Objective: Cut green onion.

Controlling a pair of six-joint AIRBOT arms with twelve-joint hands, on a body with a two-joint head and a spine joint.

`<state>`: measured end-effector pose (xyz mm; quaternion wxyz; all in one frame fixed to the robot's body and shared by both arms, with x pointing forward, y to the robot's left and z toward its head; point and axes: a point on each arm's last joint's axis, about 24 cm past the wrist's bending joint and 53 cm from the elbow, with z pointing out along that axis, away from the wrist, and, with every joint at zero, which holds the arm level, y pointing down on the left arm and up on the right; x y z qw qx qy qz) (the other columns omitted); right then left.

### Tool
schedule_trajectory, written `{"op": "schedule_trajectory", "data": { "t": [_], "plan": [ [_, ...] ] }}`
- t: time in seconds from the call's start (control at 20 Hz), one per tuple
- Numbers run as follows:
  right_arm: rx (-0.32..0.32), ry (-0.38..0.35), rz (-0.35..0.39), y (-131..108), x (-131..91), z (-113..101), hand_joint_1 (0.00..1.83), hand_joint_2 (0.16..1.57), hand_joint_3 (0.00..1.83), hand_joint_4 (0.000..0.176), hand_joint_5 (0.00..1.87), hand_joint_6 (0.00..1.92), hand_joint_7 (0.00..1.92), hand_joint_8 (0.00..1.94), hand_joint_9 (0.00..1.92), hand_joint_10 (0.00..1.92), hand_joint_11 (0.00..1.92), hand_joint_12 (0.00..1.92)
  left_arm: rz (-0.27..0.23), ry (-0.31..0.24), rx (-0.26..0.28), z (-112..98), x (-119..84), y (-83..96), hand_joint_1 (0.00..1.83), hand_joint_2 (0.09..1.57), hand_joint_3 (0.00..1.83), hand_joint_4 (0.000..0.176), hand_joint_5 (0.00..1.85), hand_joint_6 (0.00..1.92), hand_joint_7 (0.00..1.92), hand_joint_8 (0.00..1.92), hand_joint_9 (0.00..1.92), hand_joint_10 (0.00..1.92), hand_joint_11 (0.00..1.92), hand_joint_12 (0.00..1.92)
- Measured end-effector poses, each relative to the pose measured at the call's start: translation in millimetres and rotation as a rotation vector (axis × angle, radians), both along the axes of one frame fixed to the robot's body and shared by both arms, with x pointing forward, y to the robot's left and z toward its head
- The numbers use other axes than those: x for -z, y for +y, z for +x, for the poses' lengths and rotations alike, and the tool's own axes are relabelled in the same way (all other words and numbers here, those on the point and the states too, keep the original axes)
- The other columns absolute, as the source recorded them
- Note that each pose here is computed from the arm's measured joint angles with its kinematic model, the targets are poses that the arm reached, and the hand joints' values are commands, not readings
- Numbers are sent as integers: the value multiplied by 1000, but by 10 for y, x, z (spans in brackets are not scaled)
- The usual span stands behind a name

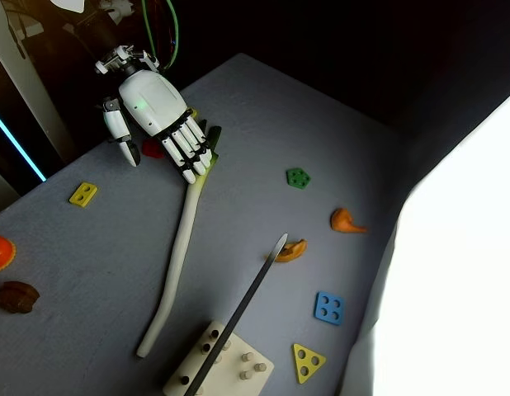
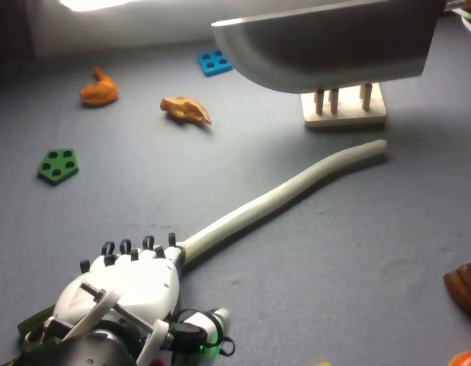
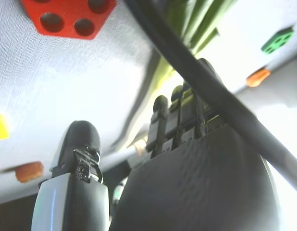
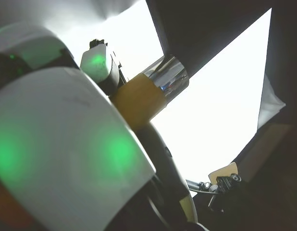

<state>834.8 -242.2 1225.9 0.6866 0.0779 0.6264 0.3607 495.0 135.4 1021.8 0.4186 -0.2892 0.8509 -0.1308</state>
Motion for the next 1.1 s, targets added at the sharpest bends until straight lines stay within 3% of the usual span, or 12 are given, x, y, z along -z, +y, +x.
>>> {"op": "schedule_trajectory", "data": {
  "t": [0.1,0.2,0.3,0.35,0.4,0.5,0.55,0.65,0.75,0.8,1.05,1.1],
  "plan": [
    [2,-20,10,-24,-99,0,1587,847,655,176,1201,1858,1513,1941,1600,1921,1617,1921,0,-1,0,1,-2,0,241,1344,2,38,120,6,109,0,60,1,0,132],
    [6,-34,20,-61,-178,-5,1581,859,652,176,1198,1890,1503,1941,1584,1921,1603,1921,0,1,0,-2,2,-3,300,1342,0,26,115,2,120,3,80,8,0,140],
    [3,-41,30,-73,-246,-28,1586,863,657,176,1184,1914,1516,1941,1595,1921,1611,1921,-3,3,4,-13,10,-27,310,1338,0,26,94,4,117,1,80,5,0,70],
    [-7,-43,38,-55,-287,-63,1587,855,660,176,1309,1921,1554,1941,1634,1921,1666,1921,-4,7,6,-24,21,-38,316,1331,0,25,102,5,102,0,65,1,0,72],
    [-19,-51,39,-19,-331,-96,1590,851,663,176,1307,1921,1564,1941,1646,1921,1683,1921,-5,10,7,-27,25,-42,291,1325,0,27,91,1,66,0,19,0,0,139],
    [-50,-84,31,69,-466,-203,1587,831,698,176,1317,1921,1576,1941,1655,1921,1691,1921,-4,12,6,-34,29,-38,243,1327,0,26,89,0,62,0,11,0,0,112],
    [-59,-107,23,123,-539,-261,1580,825,714,176,1365,1921,1568,1941,1639,1921,1667,1921,1,16,6,-50,44,-25,108,1364,12,0,34,0,25,3,0,0,0,4],
    [-54,-129,22,194,-591,-354,1589,820,712,176,1371,1921,1561,1941,1635,1921,1666,1921,4,34,0,-89,82,-8,95,1371,14,0,35,2,31,6,0,0,0,0],
    [-29,-160,-28,347,-602,-503,1608,838,659,176,1254,1911,1562,1941,1636,1921,1671,1921,4,41,5,-120,95,-13,0,1393,18,0,0,0,0,0,0,0,0,0],
    [-31,-159,-28,368,-601,-533,1606,832,661,176,1308,1919,1587,1941,1649,1921,1678,1921,4,41,5,-120,94,-14,0,1397,18,0,0,0,0,0,0,0,0,0],
    [1,-134,68,471,-655,-824,1576,835,664,176,1220,1800,1563,1941,1620,1921,1646,1921,6,47,1,-131,107,-4,18,1421,11,0,13,5,3,1,0,0,0,0],
    [10,-146,60,514,-689,-926,1573,838,666,176,1256,1897,1557,1941,1621,1921,1657,1921,9,50,0,-140,118,6,3,1416,8,0,11,6,4,1,0,0,0,0]
  ]
}}
